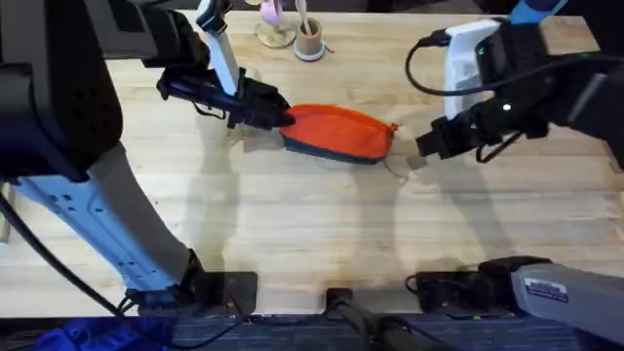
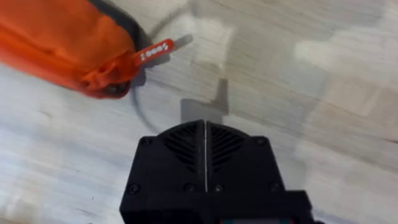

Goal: Unzip the bag, pick up the pens from the table one at a time and place them inside, then zip the bag closed.

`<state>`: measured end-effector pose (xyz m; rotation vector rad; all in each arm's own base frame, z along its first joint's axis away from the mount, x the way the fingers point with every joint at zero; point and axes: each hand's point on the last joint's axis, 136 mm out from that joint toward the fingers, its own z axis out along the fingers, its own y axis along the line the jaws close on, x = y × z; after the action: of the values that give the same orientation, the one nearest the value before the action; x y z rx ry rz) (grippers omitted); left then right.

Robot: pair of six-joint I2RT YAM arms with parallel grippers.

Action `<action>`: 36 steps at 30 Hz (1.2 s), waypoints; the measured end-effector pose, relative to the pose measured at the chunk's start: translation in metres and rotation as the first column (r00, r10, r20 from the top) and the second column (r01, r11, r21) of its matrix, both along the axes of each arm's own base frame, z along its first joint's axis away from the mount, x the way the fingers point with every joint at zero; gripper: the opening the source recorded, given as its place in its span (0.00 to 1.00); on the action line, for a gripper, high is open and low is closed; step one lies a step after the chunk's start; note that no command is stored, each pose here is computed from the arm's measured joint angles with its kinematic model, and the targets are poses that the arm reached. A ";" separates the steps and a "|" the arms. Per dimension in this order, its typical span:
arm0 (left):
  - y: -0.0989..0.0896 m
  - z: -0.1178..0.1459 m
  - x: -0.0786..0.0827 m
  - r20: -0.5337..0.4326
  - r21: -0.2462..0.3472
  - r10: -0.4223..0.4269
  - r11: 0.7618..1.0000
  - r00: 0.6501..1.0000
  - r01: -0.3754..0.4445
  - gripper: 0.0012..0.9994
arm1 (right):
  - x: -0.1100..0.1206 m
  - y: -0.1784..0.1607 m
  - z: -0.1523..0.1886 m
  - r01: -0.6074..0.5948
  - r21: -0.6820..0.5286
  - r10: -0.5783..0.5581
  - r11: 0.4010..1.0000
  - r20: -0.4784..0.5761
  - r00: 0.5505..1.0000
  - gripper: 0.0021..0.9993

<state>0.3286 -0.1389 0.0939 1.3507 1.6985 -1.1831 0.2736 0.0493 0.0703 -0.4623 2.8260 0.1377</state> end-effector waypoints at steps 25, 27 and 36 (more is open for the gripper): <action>0.001 0.003 0.001 0.000 -0.016 0.010 1.000 1.000 -0.010 0.84 | -0.023 -0.002 0.089 0.005 0.037 -0.014 0.999 0.275 0.961 1.00; 0.002 0.003 0.002 -0.004 -0.018 0.014 1.000 1.000 -0.015 0.98 | -0.023 -0.002 0.089 0.005 0.037 -0.015 0.999 0.275 0.961 1.00; 0.004 -0.002 0.006 0.031 0.009 0.011 1.000 0.999 -0.011 1.00 | -0.019 -0.002 0.091 0.004 0.039 -0.015 0.999 0.293 0.956 1.00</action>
<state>0.3348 -0.1348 0.0916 1.3568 1.6898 -1.1440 0.2547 0.0473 0.1616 -0.4218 2.5291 0.1102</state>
